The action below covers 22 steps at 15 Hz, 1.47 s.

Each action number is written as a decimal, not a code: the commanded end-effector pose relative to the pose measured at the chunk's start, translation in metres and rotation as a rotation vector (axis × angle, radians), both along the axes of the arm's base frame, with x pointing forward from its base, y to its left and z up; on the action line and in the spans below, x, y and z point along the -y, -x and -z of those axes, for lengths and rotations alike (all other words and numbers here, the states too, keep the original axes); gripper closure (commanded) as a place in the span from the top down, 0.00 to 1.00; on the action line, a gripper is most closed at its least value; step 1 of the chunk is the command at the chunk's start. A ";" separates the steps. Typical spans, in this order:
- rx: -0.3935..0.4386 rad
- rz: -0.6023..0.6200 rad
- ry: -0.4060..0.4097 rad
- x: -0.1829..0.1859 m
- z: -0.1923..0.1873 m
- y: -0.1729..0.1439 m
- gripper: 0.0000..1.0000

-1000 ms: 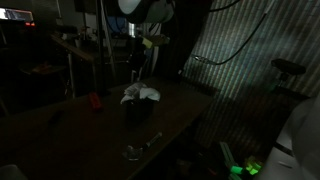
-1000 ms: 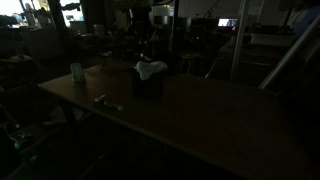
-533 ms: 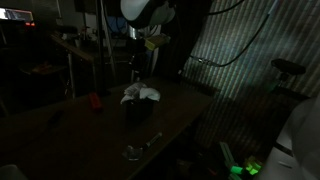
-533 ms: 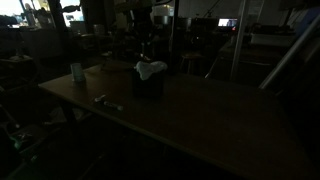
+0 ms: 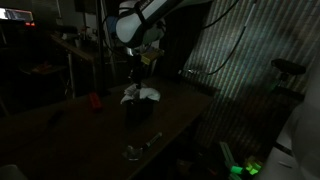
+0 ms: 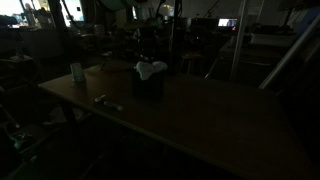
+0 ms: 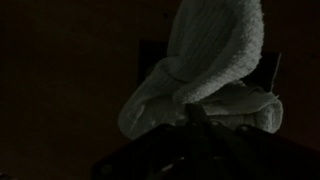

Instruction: Put the white towel in the black box

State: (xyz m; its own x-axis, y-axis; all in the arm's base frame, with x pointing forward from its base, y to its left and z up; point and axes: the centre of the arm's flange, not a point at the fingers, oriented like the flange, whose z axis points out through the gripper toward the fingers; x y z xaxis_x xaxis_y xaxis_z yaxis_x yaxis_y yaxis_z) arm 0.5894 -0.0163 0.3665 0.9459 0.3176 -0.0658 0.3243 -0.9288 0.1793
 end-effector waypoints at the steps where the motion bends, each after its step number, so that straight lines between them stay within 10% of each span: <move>1: -0.016 -0.030 0.032 0.012 0.007 -0.022 0.00; 22: -0.161 0.012 -0.109 0.001 0.051 -0.005 0.00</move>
State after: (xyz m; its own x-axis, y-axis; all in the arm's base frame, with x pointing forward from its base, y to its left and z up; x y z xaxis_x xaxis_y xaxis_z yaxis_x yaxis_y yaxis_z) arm 0.5947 -0.0196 0.3255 0.9327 0.3176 -0.1708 0.3341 -0.9393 0.0779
